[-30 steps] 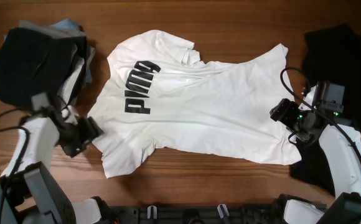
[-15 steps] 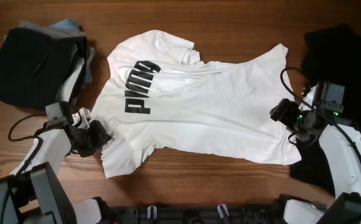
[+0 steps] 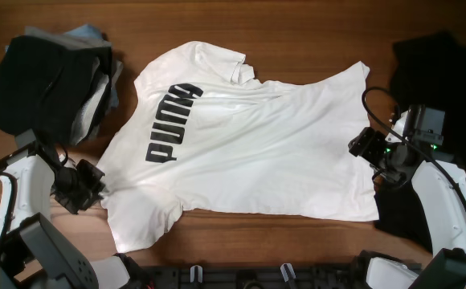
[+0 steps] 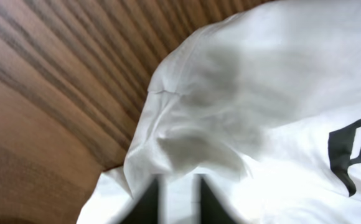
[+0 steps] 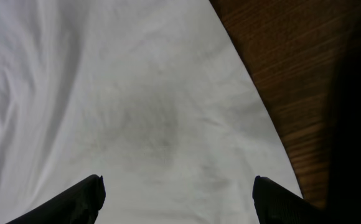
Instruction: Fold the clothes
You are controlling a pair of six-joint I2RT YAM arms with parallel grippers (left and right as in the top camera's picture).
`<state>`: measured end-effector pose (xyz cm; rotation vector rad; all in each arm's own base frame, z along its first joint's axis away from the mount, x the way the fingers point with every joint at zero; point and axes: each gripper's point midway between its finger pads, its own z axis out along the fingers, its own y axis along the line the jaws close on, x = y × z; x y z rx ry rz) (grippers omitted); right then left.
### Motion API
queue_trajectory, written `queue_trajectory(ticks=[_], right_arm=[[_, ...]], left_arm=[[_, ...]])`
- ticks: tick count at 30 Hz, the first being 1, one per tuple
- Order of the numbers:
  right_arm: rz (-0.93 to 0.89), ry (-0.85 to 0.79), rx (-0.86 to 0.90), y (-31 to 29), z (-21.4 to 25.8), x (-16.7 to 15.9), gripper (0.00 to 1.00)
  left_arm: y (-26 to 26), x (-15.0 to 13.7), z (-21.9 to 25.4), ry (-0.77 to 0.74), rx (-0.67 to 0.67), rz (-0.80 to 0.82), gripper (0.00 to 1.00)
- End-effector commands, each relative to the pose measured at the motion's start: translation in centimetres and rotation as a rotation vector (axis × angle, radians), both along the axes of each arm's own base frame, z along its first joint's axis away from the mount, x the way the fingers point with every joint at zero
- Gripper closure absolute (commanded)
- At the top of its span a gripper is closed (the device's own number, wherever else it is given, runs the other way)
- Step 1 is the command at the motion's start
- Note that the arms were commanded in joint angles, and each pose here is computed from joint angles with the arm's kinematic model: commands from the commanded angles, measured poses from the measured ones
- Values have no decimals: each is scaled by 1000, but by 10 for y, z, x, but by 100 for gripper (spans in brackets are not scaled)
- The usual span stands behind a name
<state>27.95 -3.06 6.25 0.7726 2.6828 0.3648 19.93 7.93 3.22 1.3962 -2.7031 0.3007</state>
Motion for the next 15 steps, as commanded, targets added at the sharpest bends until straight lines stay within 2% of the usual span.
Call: queue_trajectory(ticks=[1,3,5,7,8,9,11,12,15], right_arm=[[15,-31,-24,-4,8,6,16],[23,-31,-27,-4,8,5,16],[24,-29,-23,-3,8,5,18],[81,-58,24,8,11,8,32],[116,-77,53,15,14,9,44],[150,-93,81,22,16,10,53],[152,-84,98,24,15,9,74],[155,-66,125,29,9,5,86],[138,15,185,37,-13,-13,87]], left_arm=[[2,-2,1,19,16,-6,46],[6,2,1,3,28,-3,46],[13,12,9,-29,47,0,51],[27,35,30,-104,91,-19,56],[34,46,38,-140,113,-19,60],[38,58,43,-185,139,-29,74],[41,79,45,-260,184,-104,90],[40,95,45,-311,213,-152,94],[28,124,42,-385,258,-301,95]])
